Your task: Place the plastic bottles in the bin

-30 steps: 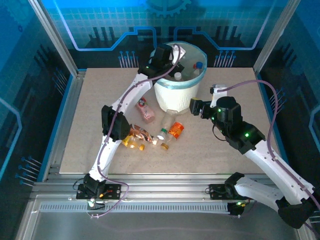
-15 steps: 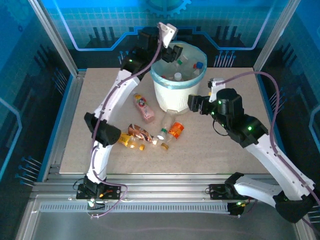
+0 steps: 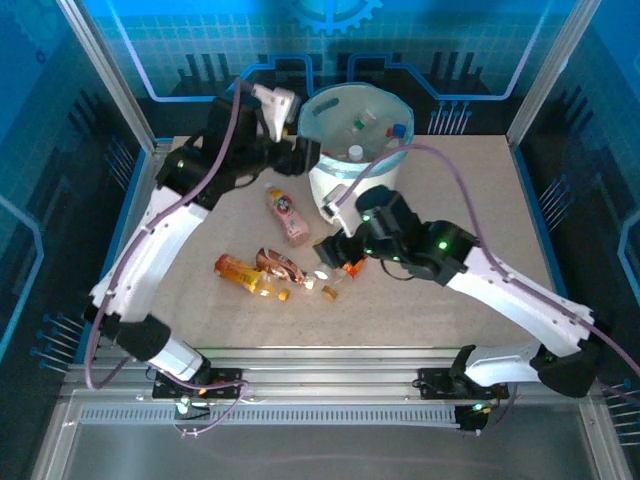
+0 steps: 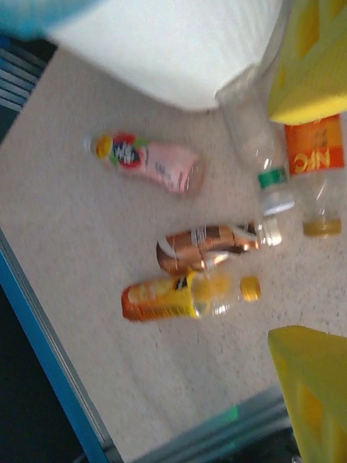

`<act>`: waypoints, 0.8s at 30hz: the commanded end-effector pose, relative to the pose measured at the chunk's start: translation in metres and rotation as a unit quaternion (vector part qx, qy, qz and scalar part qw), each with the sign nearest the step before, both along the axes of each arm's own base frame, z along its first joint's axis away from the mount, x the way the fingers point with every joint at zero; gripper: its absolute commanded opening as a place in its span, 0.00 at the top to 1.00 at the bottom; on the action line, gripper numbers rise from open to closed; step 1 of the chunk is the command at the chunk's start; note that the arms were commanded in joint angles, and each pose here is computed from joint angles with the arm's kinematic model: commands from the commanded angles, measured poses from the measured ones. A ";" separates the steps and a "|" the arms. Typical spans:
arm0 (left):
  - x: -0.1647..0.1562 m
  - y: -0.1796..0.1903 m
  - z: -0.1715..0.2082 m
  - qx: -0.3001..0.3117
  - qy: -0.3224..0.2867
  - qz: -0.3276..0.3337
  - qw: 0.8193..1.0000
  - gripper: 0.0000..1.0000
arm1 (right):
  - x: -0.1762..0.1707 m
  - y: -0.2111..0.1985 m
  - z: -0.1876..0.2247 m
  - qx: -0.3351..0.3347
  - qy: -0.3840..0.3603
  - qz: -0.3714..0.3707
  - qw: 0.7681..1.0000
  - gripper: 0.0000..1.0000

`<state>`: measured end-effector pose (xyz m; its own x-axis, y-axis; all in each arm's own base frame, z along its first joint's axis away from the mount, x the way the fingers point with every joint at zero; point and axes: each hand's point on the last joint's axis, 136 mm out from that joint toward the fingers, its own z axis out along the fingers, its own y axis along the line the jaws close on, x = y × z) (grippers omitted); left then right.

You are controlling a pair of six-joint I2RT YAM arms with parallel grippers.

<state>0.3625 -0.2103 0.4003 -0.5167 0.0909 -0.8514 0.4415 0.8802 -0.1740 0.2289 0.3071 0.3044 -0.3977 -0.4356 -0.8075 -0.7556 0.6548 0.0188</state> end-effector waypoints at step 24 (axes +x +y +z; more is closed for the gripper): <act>-0.059 0.165 -0.284 -0.105 0.346 0.265 0.894 0.30 | -0.032 0.071 -0.187 0.362 0.328 -0.415 0.767 0.35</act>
